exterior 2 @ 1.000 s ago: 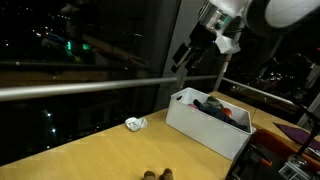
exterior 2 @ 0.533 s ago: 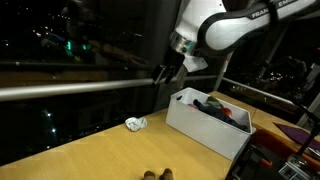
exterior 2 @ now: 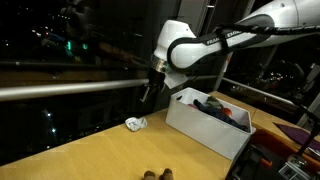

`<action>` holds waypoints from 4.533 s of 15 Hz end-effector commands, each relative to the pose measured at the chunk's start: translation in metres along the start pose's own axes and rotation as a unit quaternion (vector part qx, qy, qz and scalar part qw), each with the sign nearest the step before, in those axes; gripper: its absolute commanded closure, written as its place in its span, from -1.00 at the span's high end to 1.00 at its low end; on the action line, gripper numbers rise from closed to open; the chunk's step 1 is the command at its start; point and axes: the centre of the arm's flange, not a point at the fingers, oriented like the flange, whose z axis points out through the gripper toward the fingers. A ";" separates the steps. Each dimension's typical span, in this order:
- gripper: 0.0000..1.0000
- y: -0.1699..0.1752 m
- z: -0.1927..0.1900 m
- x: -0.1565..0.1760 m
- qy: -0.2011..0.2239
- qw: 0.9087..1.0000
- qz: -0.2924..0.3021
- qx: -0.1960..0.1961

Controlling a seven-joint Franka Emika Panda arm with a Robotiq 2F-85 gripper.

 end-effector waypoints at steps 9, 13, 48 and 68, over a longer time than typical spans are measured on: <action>1.00 -0.017 0.068 0.056 -0.044 0.998 -0.025 0.025; 1.00 -0.033 0.087 0.056 -0.051 0.998 -0.031 0.031; -0.96 -0.056 -0.065 -0.055 -0.091 0.974 0.171 -0.118; -0.96 0.121 -0.226 -0.208 -0.041 0.941 0.300 -0.153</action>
